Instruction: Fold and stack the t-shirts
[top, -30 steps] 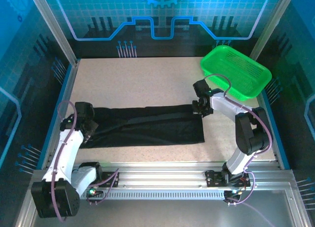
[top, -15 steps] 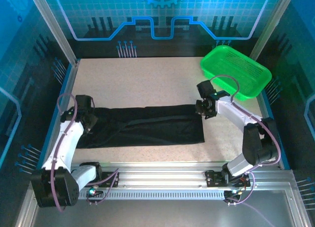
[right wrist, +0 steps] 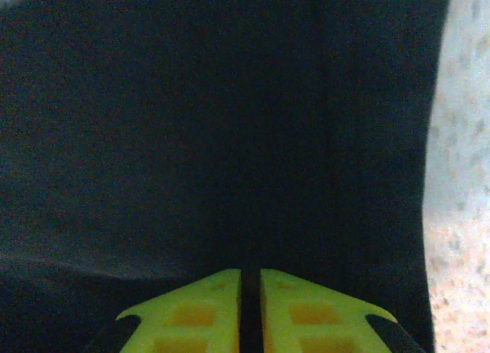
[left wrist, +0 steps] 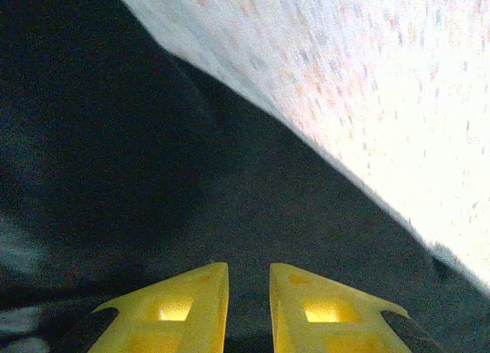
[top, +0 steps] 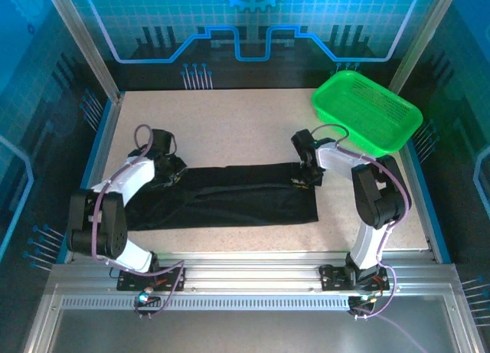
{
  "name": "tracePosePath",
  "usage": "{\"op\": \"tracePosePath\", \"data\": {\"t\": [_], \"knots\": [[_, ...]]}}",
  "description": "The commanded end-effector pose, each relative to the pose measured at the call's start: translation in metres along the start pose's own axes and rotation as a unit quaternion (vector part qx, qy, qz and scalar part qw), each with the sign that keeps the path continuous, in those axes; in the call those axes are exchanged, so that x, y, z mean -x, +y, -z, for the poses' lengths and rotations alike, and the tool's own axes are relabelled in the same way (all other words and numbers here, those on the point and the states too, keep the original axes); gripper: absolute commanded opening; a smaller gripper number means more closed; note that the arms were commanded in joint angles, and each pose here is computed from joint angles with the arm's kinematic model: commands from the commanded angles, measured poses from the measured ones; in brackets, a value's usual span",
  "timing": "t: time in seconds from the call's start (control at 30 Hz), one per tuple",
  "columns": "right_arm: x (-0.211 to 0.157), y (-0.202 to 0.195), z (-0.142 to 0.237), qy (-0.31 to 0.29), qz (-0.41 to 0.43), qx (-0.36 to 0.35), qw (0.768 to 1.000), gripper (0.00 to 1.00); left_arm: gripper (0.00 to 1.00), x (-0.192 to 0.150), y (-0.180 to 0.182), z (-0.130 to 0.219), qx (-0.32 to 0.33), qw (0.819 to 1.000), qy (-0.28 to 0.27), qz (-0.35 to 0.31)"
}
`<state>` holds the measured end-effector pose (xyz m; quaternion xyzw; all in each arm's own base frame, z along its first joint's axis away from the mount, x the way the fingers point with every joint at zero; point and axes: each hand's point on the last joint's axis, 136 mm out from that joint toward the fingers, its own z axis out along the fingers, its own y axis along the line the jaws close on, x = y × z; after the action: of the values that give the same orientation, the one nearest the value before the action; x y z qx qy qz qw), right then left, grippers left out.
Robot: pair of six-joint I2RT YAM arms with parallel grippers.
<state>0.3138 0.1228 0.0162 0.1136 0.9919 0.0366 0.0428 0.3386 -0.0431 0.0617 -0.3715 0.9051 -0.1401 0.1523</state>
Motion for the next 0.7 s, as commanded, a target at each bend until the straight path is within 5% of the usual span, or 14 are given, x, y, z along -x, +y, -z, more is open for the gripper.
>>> {"op": "tracePosePath", "data": {"t": [0.0,0.33,0.53,0.67], "knots": [[-0.017,-0.018,0.007,0.011,0.000,-0.008,1.000,0.13,0.22,-0.026,-0.015,-0.007,-0.031,0.997,0.052,-0.044],[0.019,-0.002,0.042,-0.047,0.026,-0.006,0.999,0.14,0.11,-0.069,0.008,-0.008,0.028,0.984,0.168,-0.057],[0.011,0.041,0.031,-0.024,0.054,0.011,0.998,0.16,0.11,-0.031,-0.025,0.006,0.004,0.994,0.108,-0.030],[-0.001,0.057,0.012,0.007,0.055,0.006,0.998,0.16,0.11,-0.027,-0.044,-0.013,0.001,0.992,0.121,-0.019]]}}
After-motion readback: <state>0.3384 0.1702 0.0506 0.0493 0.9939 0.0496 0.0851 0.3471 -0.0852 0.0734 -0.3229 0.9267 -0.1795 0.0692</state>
